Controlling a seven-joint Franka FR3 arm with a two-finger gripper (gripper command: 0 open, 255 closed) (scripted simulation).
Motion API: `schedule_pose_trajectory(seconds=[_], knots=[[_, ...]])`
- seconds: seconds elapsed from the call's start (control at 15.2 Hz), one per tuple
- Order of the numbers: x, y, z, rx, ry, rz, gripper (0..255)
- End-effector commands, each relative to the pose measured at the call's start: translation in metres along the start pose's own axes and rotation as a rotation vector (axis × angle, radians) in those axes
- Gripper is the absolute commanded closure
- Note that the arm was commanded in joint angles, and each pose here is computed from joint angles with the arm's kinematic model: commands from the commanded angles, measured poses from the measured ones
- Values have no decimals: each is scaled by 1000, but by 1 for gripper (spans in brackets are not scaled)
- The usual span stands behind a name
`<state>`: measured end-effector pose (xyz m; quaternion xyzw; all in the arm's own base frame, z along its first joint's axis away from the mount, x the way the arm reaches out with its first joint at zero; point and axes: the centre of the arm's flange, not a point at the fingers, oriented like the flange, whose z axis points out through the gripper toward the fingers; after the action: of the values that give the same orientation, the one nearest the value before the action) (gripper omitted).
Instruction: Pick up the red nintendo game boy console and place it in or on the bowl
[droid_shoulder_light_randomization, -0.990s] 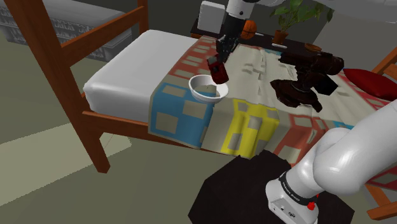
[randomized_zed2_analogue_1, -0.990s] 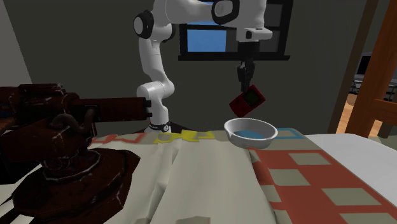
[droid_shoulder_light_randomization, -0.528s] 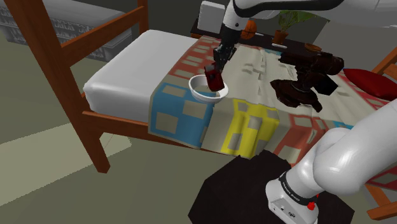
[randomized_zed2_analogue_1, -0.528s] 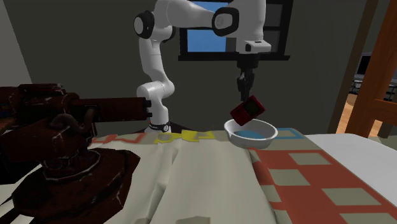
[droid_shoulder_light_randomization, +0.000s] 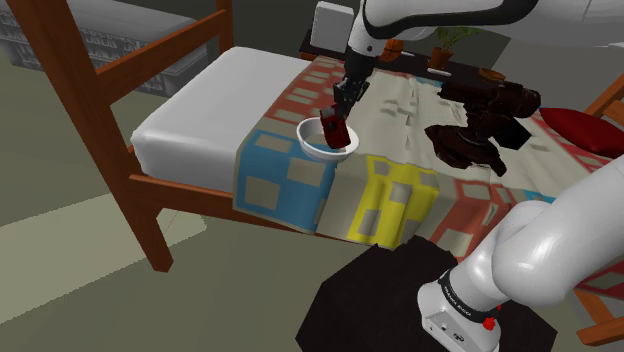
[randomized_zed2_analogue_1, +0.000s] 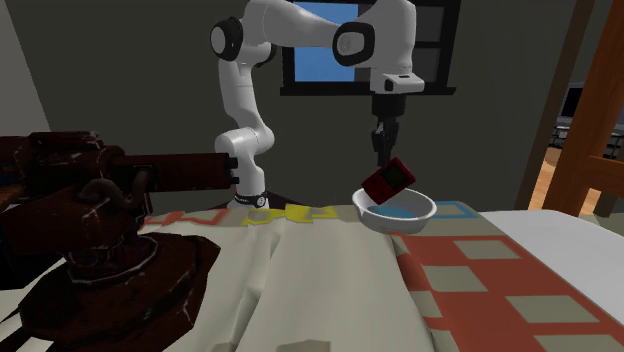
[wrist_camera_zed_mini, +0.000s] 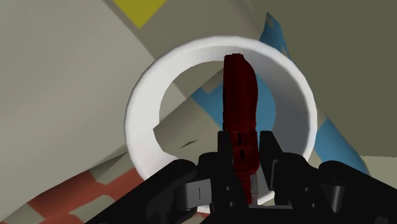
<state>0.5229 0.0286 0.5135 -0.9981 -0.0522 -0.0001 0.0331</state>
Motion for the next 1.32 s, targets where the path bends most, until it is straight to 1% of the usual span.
schedule_pose_trajectory(seconds=[0.0, 0.07, 0.13, 0.46, 0.73, 1.25], knots=[[0, 0, 0, 0, 0, 0, 255], [0, 0, 0, 0, 0, 0, 255], [0, 0, 0, 0, 0, 0, 0], [0, 0, 0, 0, 0, 0, 0], [0, 0, -50, 0, 0, 0, 0], [0, 0, -50, 0, 0, 0, 0]])
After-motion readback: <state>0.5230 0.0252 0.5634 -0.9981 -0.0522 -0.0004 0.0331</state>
